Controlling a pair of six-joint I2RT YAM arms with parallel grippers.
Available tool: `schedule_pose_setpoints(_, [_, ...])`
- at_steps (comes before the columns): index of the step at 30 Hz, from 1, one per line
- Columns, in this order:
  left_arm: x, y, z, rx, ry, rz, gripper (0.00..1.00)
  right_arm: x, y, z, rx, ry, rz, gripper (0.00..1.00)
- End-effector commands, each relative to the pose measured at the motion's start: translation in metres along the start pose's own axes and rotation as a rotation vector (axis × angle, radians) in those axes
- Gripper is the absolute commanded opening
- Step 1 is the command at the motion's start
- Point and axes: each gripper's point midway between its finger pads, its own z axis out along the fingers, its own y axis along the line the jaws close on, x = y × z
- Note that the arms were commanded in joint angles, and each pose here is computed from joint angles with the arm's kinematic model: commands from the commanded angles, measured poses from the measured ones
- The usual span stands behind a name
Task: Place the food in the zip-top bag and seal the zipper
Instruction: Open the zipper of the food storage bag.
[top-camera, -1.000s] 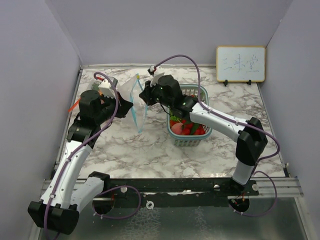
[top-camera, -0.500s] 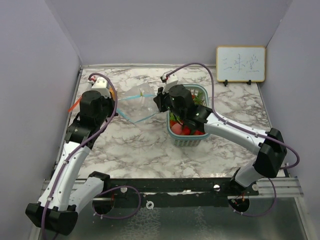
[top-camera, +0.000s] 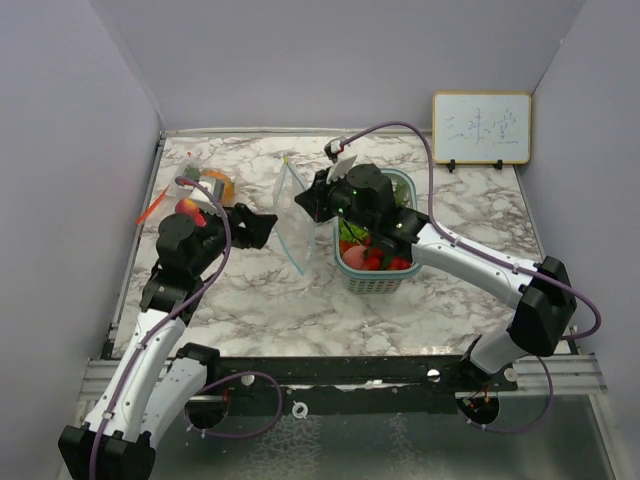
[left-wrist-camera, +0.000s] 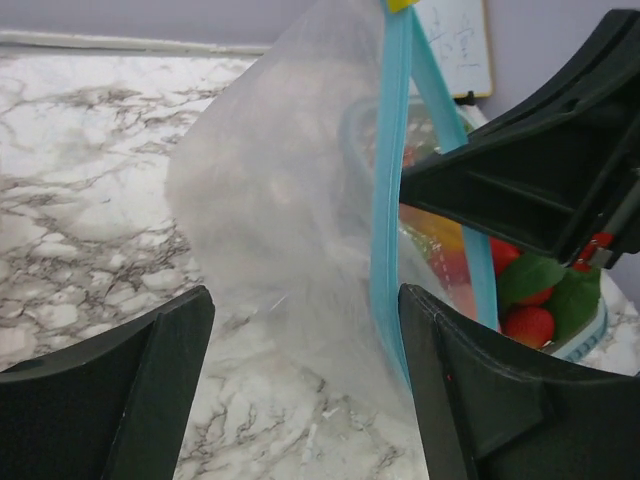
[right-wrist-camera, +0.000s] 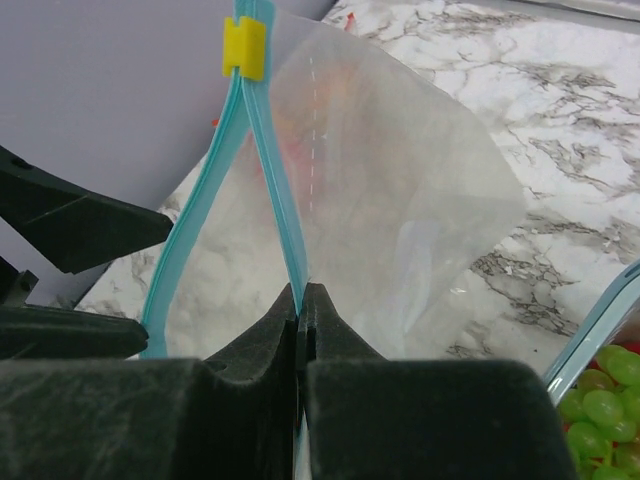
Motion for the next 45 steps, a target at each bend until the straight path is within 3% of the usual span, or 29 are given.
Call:
schedule_pose_setpoints(1, [-0.023, -0.026, -0.003, 0.13, -0.099, -0.019, 0.8, -0.003, 0.011, 0.002, -0.054, -0.017, 0.036, 0.01])
schedule_pose_setpoints(5, [-0.021, -0.035, -0.002, 0.184, -0.107, -0.061, 0.86, -0.001, 0.01, 0.003, -0.05, -0.014, 0.045, 0.01])
schedule_pose_setpoints(17, [-0.02, -0.05, 0.0, 0.267, -0.089, -0.146, 0.86, -0.001, 0.001, 0.014, 0.012, -0.008, 0.053, 0.01])
schedule_pose_setpoints(23, [-0.002, -0.04, 0.005, 0.222, -0.043, -0.134, 0.99, -0.008, 0.001, 0.019, 0.025, -0.024, 0.048, 0.01])
schedule_pose_setpoints(33, [0.02, -0.031, 0.027, 0.193, 0.022, -0.099, 0.99, -0.012, 0.006, 0.026, 0.023, -0.031, 0.038, 0.01])
schedule_pose_setpoints(45, [0.048, -0.009, 0.053, 0.024, 0.088, -0.127, 0.64, -0.014, 0.013, 0.025, 0.027, -0.036, 0.021, 0.01])
